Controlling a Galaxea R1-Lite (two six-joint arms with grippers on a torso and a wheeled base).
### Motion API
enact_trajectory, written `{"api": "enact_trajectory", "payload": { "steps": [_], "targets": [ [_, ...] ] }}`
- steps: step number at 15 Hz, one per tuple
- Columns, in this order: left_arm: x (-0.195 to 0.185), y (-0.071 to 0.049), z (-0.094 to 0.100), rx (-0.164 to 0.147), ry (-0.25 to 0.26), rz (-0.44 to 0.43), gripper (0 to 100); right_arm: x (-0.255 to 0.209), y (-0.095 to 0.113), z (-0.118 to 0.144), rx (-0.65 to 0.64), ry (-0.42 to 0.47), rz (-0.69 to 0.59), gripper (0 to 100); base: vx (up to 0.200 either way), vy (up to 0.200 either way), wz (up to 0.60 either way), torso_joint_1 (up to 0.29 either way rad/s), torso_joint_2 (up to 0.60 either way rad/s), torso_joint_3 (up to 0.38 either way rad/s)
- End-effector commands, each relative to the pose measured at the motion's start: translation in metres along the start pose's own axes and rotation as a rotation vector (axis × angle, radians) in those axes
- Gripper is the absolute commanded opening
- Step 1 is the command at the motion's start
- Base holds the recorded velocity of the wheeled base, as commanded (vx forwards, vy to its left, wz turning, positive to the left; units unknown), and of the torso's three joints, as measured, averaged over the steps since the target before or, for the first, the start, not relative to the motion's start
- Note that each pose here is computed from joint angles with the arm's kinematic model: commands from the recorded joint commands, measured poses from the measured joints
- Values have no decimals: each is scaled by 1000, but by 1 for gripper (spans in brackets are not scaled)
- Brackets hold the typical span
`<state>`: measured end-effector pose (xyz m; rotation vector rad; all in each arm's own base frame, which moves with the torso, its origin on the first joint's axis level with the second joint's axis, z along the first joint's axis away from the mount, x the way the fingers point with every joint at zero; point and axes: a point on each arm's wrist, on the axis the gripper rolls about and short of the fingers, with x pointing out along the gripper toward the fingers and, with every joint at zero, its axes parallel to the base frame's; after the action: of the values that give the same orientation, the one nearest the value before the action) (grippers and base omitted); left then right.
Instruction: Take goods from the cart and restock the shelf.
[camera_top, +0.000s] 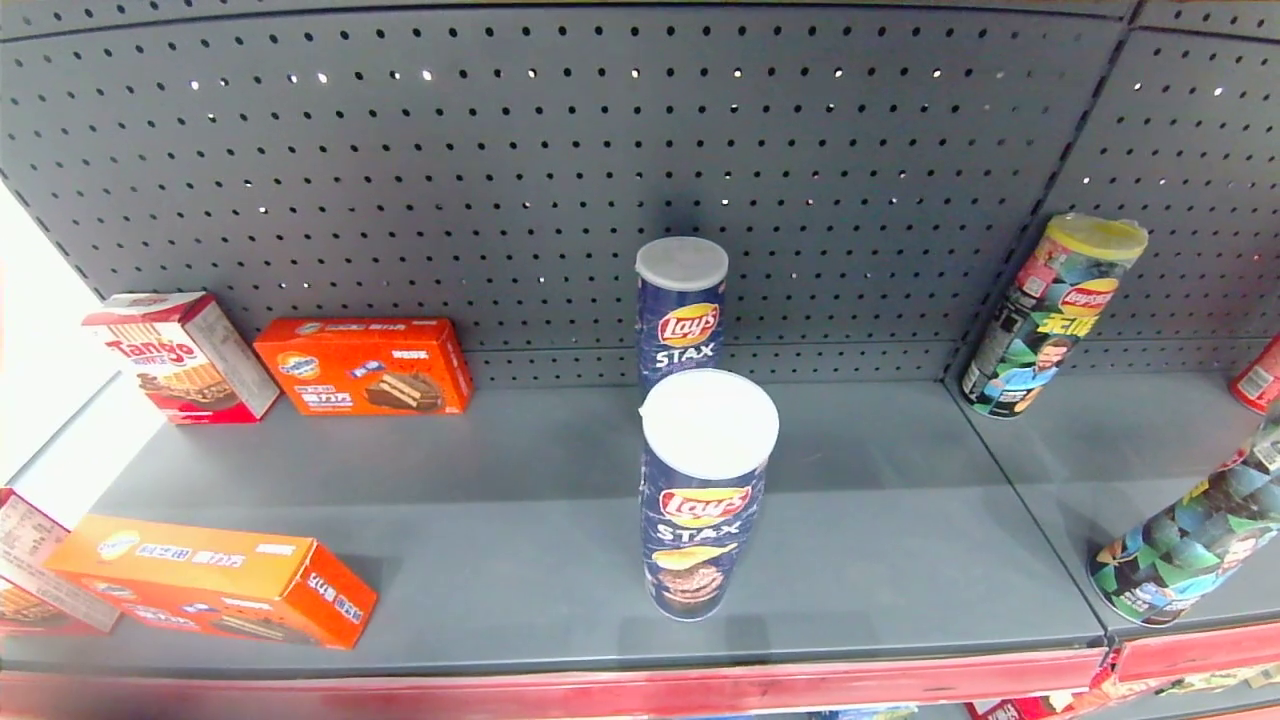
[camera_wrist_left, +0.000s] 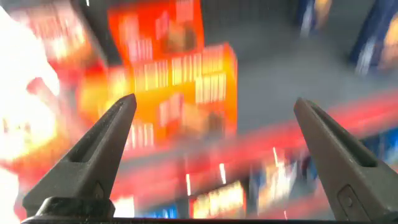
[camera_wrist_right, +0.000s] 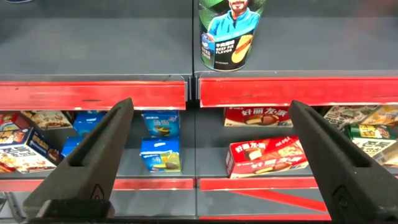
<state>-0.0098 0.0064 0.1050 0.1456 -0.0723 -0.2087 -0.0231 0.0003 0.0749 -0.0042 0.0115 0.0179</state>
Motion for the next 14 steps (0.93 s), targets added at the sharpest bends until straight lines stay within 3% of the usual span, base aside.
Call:
{"api": "enact_trajectory", "payload": {
  "steps": [1, 2, 3, 4, 6, 7, 8, 10, 14],
  "targets": [
    [-1, -4, -4, -32, -28, -8, 100, 0, 0, 0, 0, -1, 1, 100, 0, 0, 0, 0, 0, 0],
    [0, -5, -3, -33, -18, -4, 100, 0, 0, 0, 0, 1, 1, 100, 0, 0, 0, 0, 0, 0],
    [1, -10, -9, -44, 50, 15, 100, 0, 0, 0, 0, 1, 1, 100, 0, 0, 0, 0, 0, 0],
    [-5, -14, -18, -67, 71, -24, 100, 0, 0, 0, 0, 1, 1, 100, 0, 0, 0, 0, 0, 0],
    [-9, -15, -19, -89, 32, -5, 100, 0, 0, 0, 0, 1, -1, 100, 0, 0, 0, 0, 0, 0],
    [-12, -17, -19, -125, -8, 34, 100, 0, 0, 0, 0, 1, 1, 100, 0, 0, 0, 0, 0, 0],
    [-12, -17, -19, -133, -8, 37, 100, 0, 0, 0, 0, -1, 1, 100, 0, 0, 0, 0, 0, 0],
    [-12, -16, -20, -103, -6, 37, 100, 0, 0, 0, 0, 1, 1, 100, 0, 0, 0, 0, 0, 0],
    [-12, -15, -20, -146, -2, 94, 100, 0, 0, 0, 0, 1, -1, 100, 0, 0, 0, 0, 0, 0]
  ]
}}
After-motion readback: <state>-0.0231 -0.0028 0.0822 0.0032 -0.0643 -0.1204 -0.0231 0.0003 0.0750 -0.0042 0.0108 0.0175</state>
